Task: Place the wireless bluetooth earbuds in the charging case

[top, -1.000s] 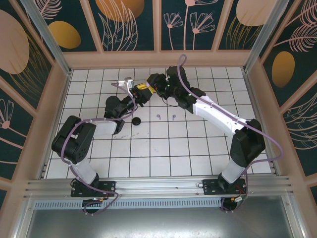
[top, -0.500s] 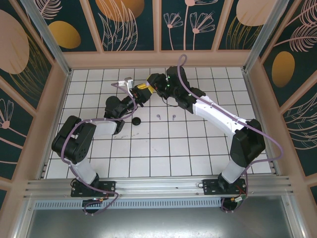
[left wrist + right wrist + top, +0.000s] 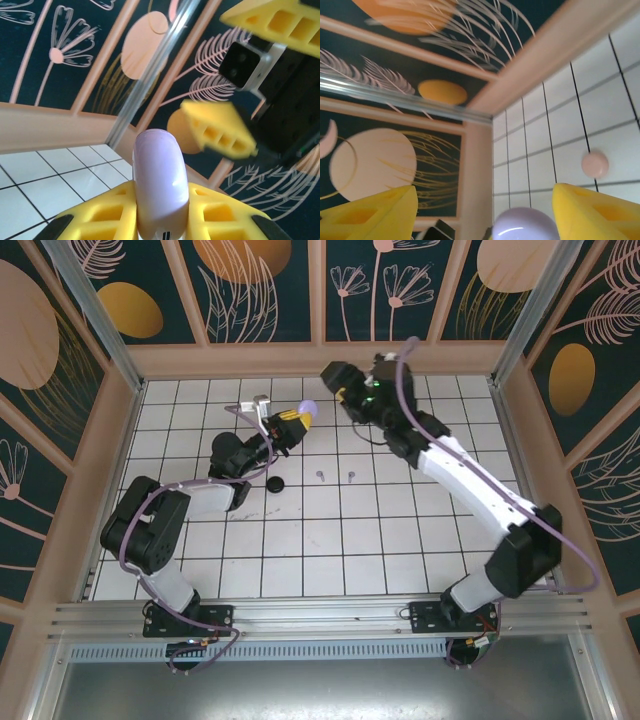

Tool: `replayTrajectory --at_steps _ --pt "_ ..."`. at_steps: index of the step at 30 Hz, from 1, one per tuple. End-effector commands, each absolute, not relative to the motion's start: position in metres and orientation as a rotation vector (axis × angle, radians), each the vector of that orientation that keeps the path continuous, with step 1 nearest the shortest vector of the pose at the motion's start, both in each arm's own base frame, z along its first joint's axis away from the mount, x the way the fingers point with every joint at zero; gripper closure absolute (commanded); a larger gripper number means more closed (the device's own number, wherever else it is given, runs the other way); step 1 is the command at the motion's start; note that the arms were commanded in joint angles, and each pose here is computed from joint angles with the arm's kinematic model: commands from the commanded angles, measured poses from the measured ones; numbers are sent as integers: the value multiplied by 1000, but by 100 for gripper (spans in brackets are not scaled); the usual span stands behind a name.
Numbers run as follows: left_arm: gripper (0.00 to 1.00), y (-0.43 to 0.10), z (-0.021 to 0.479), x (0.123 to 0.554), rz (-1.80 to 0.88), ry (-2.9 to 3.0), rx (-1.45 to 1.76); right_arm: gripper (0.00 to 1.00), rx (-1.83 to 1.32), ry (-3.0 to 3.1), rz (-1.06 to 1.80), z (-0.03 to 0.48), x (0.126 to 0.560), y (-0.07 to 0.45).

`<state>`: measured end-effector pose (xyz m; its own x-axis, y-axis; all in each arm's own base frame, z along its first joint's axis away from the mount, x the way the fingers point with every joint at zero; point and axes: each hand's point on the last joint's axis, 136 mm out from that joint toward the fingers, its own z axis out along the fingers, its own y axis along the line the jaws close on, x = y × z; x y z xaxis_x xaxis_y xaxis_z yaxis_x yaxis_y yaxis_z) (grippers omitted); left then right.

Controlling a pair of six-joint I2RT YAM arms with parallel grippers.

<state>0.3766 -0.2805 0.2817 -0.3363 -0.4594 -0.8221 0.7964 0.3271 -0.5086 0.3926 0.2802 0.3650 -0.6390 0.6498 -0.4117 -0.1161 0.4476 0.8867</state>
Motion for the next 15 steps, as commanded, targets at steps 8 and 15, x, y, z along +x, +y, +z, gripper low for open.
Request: replayTrajectory --at_steps 8,15 --pt "100 -300 301 344 -1411 1417 589 31 -172 1881 1052 343 349 250" --pt "100 -307 297 336 -1456 1468 667 33 -391 1822 1080 317 324 257"
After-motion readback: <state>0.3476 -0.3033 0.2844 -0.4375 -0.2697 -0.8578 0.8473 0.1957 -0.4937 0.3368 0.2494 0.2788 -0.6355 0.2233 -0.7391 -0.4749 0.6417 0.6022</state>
